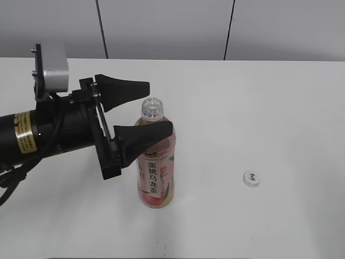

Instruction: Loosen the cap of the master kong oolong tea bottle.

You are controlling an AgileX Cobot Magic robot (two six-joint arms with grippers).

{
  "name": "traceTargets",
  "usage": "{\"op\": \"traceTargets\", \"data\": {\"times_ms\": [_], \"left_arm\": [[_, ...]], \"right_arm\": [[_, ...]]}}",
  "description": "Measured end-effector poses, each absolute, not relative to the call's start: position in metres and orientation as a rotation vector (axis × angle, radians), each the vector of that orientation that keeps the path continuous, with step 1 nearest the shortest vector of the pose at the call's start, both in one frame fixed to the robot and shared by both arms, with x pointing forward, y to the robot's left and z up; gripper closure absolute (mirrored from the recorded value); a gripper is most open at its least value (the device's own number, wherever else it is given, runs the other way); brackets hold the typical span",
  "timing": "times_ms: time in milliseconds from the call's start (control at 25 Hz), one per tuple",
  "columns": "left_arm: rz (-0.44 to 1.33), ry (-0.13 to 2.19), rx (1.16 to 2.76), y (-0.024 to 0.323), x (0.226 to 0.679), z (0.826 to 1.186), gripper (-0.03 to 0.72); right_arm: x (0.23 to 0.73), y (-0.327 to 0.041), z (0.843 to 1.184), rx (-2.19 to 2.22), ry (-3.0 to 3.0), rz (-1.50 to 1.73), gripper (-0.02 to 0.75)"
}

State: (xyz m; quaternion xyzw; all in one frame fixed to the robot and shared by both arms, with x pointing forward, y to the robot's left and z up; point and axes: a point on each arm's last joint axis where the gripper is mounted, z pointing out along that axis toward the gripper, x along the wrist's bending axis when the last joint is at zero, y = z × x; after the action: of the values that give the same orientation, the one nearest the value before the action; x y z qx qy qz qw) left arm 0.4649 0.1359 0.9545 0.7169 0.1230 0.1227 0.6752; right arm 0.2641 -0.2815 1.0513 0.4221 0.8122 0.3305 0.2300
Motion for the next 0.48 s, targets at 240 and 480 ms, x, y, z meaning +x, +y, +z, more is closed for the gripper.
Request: {"op": "traceTargets", "data": {"times_ms": [240, 480], "left_arm": [[0.313, 0.257, 1.567, 0.138, 0.462, 0.973, 0.096], [0.329, 0.240, 1.509, 0.141, 0.455, 0.996, 0.096]], "right_arm": [[0.264, -0.281, 1.051, 1.161, 2.234, 0.909, 0.172], [0.264, -0.281, 1.051, 1.161, 2.234, 0.909, 0.172]]}}
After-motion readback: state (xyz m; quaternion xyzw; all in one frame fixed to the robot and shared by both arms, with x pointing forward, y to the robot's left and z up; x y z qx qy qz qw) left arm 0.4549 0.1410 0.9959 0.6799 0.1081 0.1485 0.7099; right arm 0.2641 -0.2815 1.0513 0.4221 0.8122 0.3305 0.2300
